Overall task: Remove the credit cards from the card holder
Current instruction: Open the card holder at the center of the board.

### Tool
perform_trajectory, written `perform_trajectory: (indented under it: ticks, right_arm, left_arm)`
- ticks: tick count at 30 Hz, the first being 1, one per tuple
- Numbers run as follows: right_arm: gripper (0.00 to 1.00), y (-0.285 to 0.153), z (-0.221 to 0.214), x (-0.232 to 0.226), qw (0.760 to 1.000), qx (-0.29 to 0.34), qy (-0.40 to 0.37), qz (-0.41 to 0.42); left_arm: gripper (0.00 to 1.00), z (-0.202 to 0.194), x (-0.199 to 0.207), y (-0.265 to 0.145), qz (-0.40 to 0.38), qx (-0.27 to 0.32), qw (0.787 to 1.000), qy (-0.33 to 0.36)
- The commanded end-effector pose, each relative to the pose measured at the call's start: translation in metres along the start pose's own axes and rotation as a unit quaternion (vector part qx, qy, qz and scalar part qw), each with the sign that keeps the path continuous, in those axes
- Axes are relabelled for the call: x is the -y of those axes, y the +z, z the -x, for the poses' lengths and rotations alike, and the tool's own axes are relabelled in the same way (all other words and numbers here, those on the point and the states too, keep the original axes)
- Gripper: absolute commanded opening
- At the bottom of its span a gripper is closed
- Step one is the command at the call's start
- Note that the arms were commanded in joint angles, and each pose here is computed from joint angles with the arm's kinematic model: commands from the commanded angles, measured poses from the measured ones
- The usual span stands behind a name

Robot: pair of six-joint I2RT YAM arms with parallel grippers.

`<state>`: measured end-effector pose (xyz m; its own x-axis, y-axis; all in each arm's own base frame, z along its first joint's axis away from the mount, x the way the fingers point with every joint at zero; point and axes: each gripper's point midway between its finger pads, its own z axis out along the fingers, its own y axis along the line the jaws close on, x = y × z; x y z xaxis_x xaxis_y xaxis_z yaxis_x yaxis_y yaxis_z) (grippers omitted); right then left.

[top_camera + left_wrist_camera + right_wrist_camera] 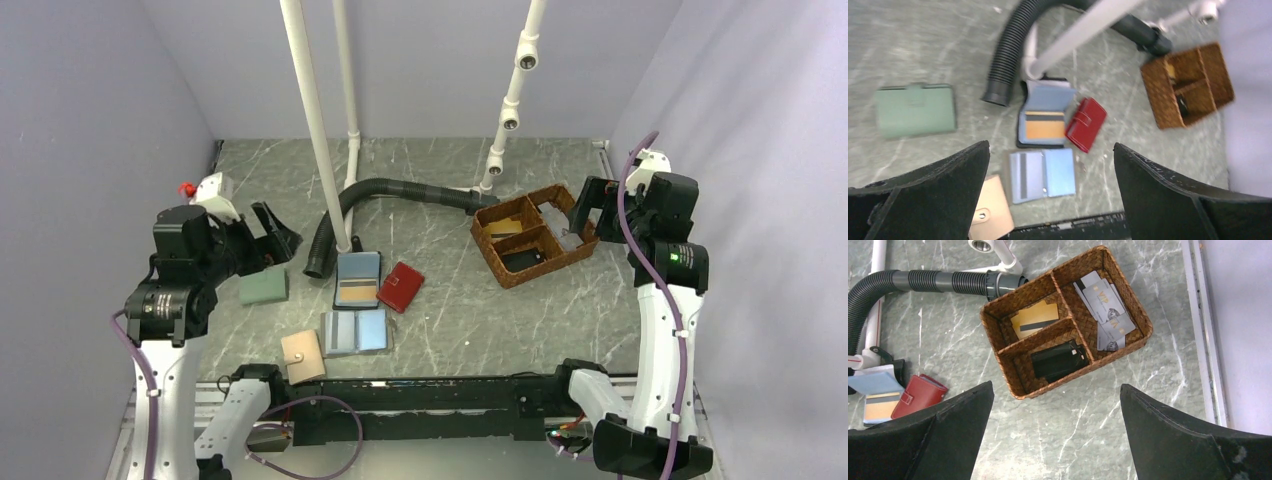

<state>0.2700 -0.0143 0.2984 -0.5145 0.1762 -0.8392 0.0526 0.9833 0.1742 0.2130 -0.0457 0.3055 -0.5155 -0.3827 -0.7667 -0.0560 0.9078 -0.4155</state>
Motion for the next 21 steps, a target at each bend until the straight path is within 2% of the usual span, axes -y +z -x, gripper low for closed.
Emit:
perform_trajectory:
  ticks: [1, 3, 8, 12, 13, 16, 21]
  right_arm:
    - [1.0, -0.001, 0.001, -0.004, 1.0, 0.004, 0.018, 0.01]
    - [1.0, 0.0, -0.001, -0.003, 1.0, 0.002, 0.016, 0.011]
    - [1.0, 0.003, -0.007, -0.007, 1.0, -0.007, 0.006, 0.03]
    - [1.0, 0.009, -0.021, -0.017, 0.997, -0.027, -0.015, 0.073]
    - [1.0, 0.011, -0.027, -0.022, 0.995, -0.036, -0.024, 0.094]
    - [1.0, 0.012, -0.048, -0.043, 0.98, -0.057, -0.059, 0.179]
    - [1.0, 0.017, -0.071, -0.046, 0.97, -0.081, -0.092, 0.211]
  left_arm:
    - [0.99, -0.023, 0.042, -0.004, -0.137, -0.055, 0.989, 0.014]
    - [0.99, -0.035, 0.055, -0.001, -0.178, -0.079, 0.981, 0.019]
    - [0.99, -0.064, 0.067, 0.014, -0.192, -0.143, 0.97, 0.038]
    - [0.99, -0.114, 0.095, 0.025, -0.197, -0.22, 0.949, 0.111]
    - [0.99, -0.122, 0.096, 0.031, -0.172, -0.221, 0.949, 0.14]
    - [0.99, -0.149, 0.113, 0.035, -0.162, -0.237, 0.938, 0.195]
    - [0.99, -0.174, 0.13, 0.059, -0.143, -0.231, 0.94, 0.204]
